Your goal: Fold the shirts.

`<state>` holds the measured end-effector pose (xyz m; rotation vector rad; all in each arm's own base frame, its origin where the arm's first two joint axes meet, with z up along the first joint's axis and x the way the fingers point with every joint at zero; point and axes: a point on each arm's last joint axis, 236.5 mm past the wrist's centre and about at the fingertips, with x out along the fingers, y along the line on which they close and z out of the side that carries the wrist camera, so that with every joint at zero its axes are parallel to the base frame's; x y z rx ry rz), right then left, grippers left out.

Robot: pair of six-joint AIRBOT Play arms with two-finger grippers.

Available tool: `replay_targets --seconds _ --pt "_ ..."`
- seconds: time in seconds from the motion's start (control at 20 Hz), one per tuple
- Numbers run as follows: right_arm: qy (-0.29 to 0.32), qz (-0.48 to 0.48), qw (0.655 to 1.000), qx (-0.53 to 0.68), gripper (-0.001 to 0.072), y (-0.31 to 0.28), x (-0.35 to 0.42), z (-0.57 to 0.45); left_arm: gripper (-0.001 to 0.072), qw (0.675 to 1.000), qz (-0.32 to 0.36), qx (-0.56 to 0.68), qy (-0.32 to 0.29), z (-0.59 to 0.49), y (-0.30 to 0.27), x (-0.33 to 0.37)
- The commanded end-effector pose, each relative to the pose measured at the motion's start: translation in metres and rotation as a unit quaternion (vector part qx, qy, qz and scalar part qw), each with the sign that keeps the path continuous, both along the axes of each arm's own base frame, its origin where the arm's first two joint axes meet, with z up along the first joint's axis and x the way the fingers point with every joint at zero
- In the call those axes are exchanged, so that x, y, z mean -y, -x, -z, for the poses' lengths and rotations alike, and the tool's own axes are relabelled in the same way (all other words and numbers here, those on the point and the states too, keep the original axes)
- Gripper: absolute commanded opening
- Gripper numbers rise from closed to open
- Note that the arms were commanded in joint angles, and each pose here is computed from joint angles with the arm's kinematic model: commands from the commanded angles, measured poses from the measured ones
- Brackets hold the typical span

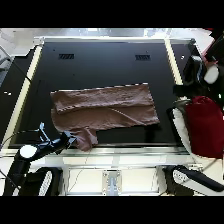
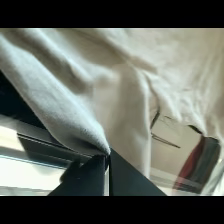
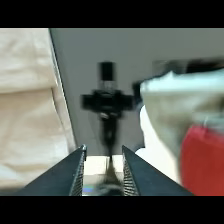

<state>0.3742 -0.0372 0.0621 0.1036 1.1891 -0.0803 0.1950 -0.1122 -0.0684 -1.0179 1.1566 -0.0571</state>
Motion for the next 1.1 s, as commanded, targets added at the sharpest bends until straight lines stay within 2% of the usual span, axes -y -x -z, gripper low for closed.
replay_targets --seconds 0.0,0.1,0.2,0.5,0.55,0.6,0.75,0.8,0.95,1.0,1.05 --pt "-0.144 0.143 0.978 0.045 0.0265 0.032 -0.017 0.05 0.0016 1.0 -0.004 0.025 0.002 -0.011 -0.003 0.001" --pt "-0.241 0.169 0.956 -0.004 0.0266 0.06 -0.059 0.098 0.0016 1.0 -0.004 0.026 0.004 -0.012 -0.004 0.001" --pt "-0.294 0.164 0.94 -0.048 0.0268 0.082 -0.088 0.129 0.0016 1.0 -0.003 0.024 0.004 -0.012 -0.003 0.002" --pt "-0.33 0.186 0.922 -0.081 0.0277 0.083 -0.1 0.16 0.0016 1.0 0.001 0.021 0.006 -0.011 0.0 0.003" --pt "-0.333 0.186 0.921 -0.08 0.0312 0.081 -0.101 0.164 0.0016 1.0 0.001 0.021 0.006 -0.011 0.0 0.003" --pt "-0.332 0.188 0.921 -0.079 0.0428 0.078 -0.1 0.168 0.0016 1.0 0.001 0.021 0.006 -0.011 0.0 0.003" --pt "-0.315 0.206 0.925 -0.054 0.0436 0.067 -0.087 0.175 0.0016 1.0 0.001 0.02 0.006 -0.011 0.0 0.003" --pt "-0.313 0.211 0.925 -0.048 0.0419 0.064 -0.084 0.175 0.0016 1.0 0.001 0.021 0.006 -0.011 0.0 0.003" --pt "-0.309 0.222 0.924 -0.037 0.017 0.059 -0.08 0.176 0.0016 1.0 0.001 0.021 0.006 -0.011 -0.001 0.003" --pt "-0.312 0.225 0.922 -0.033 0.0063 0.057 -0.08 0.175 0.0016 1.0 0.001 0.021 0.006 -0.011 -0.001 0.003" --pt "-0.316 0.226 0.921 -0.032 0.0011 0.056 -0.081 0.173 0.0016 1.0 0.001 0.021 0.006 -0.011 -0.001 0.003"
